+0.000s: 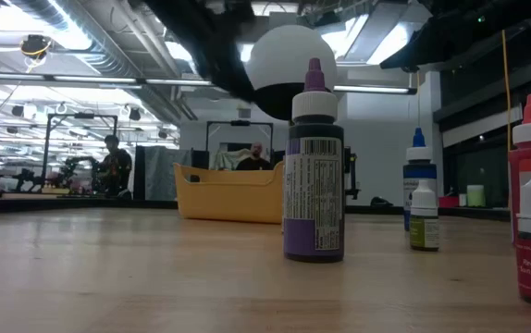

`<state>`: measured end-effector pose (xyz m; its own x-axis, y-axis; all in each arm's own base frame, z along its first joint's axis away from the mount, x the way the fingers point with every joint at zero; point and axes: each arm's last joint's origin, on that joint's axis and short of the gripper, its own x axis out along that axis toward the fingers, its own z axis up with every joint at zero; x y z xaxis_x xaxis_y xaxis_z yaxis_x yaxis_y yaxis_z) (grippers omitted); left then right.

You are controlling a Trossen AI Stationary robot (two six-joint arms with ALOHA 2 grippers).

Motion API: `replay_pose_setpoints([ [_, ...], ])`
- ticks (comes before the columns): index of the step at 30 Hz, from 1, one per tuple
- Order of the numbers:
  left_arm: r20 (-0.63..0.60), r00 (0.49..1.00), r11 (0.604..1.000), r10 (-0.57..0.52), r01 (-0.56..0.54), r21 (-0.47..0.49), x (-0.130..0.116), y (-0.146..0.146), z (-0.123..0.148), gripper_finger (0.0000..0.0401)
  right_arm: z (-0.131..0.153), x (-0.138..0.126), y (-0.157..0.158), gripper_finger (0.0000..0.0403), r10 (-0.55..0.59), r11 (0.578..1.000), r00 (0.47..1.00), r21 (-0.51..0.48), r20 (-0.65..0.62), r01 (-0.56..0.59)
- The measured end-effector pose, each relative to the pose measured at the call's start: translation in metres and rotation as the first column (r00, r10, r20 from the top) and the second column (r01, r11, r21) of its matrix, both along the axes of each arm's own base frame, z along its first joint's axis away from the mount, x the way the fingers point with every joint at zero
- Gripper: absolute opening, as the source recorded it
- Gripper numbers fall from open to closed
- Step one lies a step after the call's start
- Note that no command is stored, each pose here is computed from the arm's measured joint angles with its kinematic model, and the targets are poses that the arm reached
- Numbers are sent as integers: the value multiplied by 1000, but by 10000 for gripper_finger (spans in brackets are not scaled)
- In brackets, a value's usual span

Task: Pick & Place food coloring
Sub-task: Put the right small red food coloring bottle into the yellow bin

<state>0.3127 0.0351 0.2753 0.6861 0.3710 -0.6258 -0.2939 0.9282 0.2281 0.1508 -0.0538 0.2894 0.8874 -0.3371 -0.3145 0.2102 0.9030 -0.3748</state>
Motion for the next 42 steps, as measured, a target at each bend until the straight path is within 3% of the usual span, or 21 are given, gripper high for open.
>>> replay_pose_setpoints([
  [4,35,998,998,-61,61,8,-13,-23,17,102,-1,0,1,209,12,1000,1000,8,-7,-12],
  [8,43,994,995,-101,101,23,-19,-42,23,102,-1,2,9,209,155,987,988,36,3,-155],
  [17,-74,997,998,-36,40,55,-29,-54,14,100,6,9,55,209,502,864,856,33,-124,-502],
  [23,-100,995,998,13,-6,68,-32,-49,12,100,3,36,91,209,525,850,824,100,-211,-516],
  [29,-100,995,998,11,-4,68,-32,-50,12,98,-12,59,135,209,542,839,786,246,-298,-485],
  [32,-100,995,998,9,-3,66,-32,-50,12,97,-19,60,159,209,575,816,744,311,-341,-488],
  [42,-33,999,999,28,-27,40,-28,-50,15,97,-46,49,204,209,569,820,672,390,-474,-420],
])
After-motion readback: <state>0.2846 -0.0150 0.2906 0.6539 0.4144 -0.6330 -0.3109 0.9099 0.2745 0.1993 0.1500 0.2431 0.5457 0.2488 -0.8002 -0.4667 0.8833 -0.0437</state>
